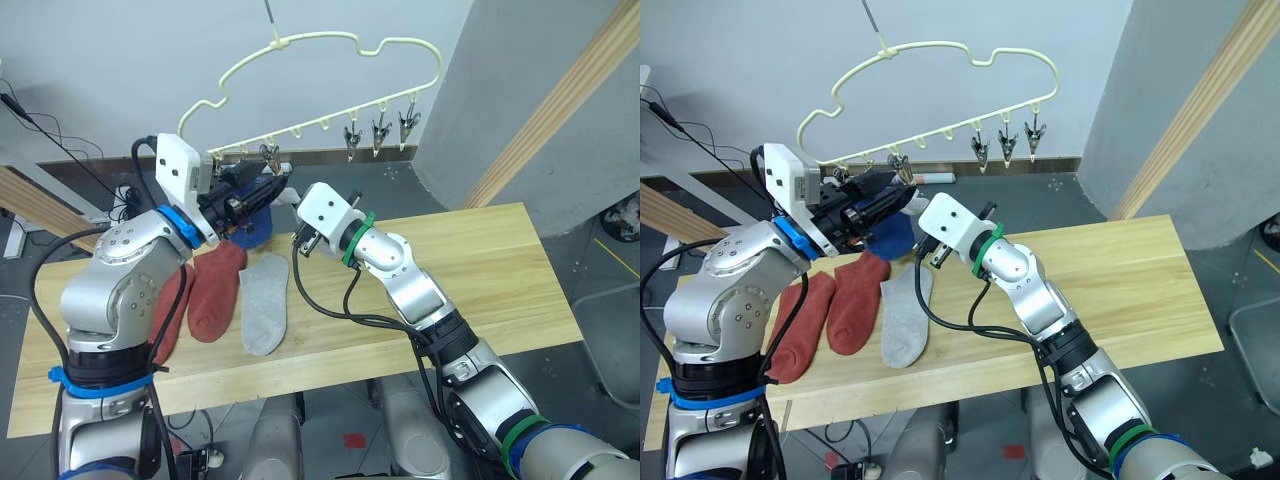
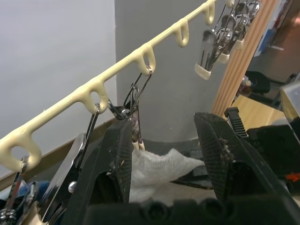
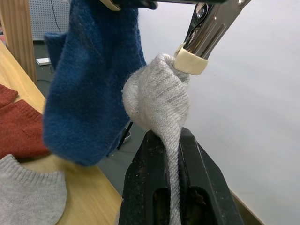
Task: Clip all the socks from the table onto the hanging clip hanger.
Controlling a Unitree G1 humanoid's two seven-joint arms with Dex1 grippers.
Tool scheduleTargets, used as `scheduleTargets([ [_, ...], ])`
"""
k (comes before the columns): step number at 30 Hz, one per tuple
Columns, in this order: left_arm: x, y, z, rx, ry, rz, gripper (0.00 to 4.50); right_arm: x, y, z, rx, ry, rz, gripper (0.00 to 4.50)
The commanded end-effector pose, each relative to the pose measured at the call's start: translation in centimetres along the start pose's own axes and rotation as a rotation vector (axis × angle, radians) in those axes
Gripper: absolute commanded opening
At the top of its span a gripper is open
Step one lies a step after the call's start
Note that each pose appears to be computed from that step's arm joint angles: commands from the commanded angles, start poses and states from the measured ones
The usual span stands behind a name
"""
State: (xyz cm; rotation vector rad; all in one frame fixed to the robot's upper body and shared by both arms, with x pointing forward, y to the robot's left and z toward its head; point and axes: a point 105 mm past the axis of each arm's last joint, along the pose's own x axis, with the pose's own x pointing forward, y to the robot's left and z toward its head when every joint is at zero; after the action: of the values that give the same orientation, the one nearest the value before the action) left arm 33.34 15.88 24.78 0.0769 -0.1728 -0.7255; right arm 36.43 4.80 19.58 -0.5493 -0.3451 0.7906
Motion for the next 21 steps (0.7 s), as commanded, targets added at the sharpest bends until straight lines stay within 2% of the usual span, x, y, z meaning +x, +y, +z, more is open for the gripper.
scheduleTargets([
  [1, -0.6, 0.2, -0.4, 0.005, 0.023, 0.004, 2.33, 0.0, 0.1, 1.2, 0.028, -0.048, 0.001, 0.0],
  [2, -0.6, 0.2, -0.4, 0.007, 0.024, 0.006, 2.33, 0.0, 0.1, 1.2, 0.04, -0.051, -0.001, 0.0],
  [3, -0.6, 0.2, -0.4, 0.008, 0.023, 0.006, 2.36, -0.1, 0.1, 1.2, 0.049, -0.052, -0.001, 0.56],
  [4, -0.6, 0.2, -0.4, 0.008, 0.023, 0.006, 2.36, -0.1, 0.2, 1.2, 0.055, -0.052, 0.002, 0.78],
  [9, -0.7, 0.2, -0.5, 0.011, 0.025, 0.003, 2.36, -0.3, 1.0, 0.9, 0.047, -0.031, 0.058, 2.46],
  [15, -1.4, 0.2, -0.7, 0.046, 0.039, 0.005, 2.36, -2.0, 2.1, -0.2, 0.047, 0.021, 0.135, 2.46],
  [21, -3.5, -0.3, -1.3, 0.175, 0.094, -0.039, 2.36, -6.1, 1.1, -0.3, 0.065, 0.067, 0.137, 2.46],
])
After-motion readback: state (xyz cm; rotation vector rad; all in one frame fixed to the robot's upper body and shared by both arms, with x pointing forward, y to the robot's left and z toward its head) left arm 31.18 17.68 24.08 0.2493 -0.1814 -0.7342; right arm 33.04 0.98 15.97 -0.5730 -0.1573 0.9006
